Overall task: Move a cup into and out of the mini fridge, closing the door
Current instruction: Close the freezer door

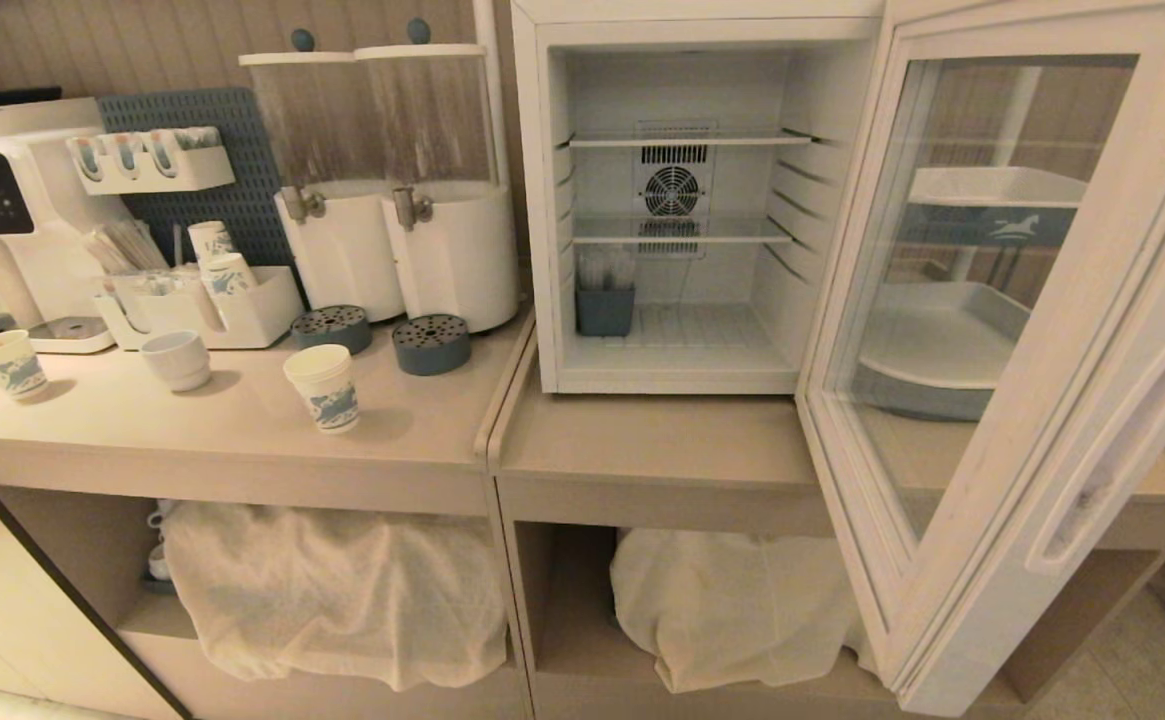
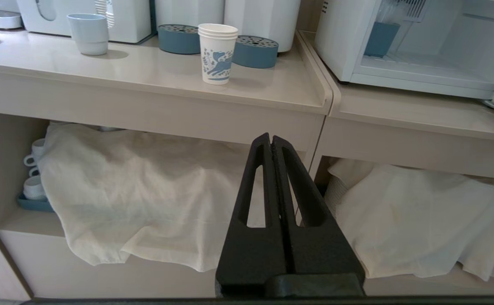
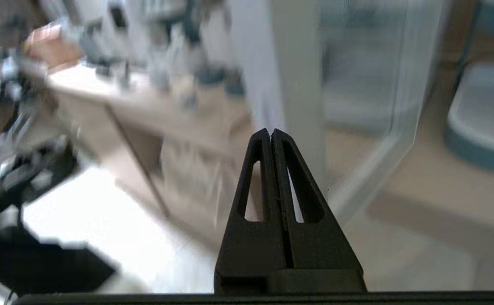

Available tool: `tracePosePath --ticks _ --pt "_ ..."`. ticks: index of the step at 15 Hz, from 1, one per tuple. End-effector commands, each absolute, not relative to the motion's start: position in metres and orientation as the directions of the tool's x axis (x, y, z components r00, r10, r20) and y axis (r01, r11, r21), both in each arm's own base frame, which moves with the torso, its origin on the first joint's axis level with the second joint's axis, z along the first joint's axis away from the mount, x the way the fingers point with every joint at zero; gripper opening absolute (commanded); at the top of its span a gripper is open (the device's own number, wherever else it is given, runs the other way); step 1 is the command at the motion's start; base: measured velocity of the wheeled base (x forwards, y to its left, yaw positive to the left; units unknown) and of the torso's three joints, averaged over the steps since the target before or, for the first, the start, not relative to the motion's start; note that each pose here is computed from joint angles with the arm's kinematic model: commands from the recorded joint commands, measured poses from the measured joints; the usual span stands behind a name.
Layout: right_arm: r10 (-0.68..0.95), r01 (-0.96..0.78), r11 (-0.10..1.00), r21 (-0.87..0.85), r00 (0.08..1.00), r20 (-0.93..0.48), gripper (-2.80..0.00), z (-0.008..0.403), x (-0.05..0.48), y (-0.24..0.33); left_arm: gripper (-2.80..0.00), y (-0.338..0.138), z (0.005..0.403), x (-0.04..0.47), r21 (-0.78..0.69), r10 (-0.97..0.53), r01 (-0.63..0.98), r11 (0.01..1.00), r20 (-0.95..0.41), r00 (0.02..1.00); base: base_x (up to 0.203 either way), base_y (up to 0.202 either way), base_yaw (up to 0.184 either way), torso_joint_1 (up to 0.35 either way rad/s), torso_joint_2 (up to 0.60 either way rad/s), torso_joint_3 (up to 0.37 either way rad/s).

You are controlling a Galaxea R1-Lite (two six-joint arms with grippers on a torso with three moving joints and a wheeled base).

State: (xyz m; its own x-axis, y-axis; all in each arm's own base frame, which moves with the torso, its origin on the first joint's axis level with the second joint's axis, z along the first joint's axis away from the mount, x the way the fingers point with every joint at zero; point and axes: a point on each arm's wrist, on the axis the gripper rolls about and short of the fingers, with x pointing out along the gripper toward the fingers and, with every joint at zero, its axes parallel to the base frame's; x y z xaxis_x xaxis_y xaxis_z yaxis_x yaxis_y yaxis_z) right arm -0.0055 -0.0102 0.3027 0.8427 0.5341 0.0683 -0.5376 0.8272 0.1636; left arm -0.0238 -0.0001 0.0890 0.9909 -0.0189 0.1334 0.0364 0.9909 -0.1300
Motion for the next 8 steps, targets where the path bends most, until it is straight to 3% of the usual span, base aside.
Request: tracePosePath --ticks 1,8 --pt "0.496 -0.497 0.849 0.183 0.867 0.053 -2.80 0.319 0.012 0.005 -2.80 0.000 0.078 -0.021 -0.131 -0.018 0.031 0.991 0.098 0.995 0.000 0.000 0.000 0.000 0.00 0.000" --pt "0.354 -0.313 0.917 0.249 0.925 -0.140 -2.80 0.293 0.064 0.034 -2.80 0.000 0.078 -0.021 -0.139 -0.017 0.031 0.990 0.099 0.995 0.000 0.000 0.000 0.000 0.00 0.000"
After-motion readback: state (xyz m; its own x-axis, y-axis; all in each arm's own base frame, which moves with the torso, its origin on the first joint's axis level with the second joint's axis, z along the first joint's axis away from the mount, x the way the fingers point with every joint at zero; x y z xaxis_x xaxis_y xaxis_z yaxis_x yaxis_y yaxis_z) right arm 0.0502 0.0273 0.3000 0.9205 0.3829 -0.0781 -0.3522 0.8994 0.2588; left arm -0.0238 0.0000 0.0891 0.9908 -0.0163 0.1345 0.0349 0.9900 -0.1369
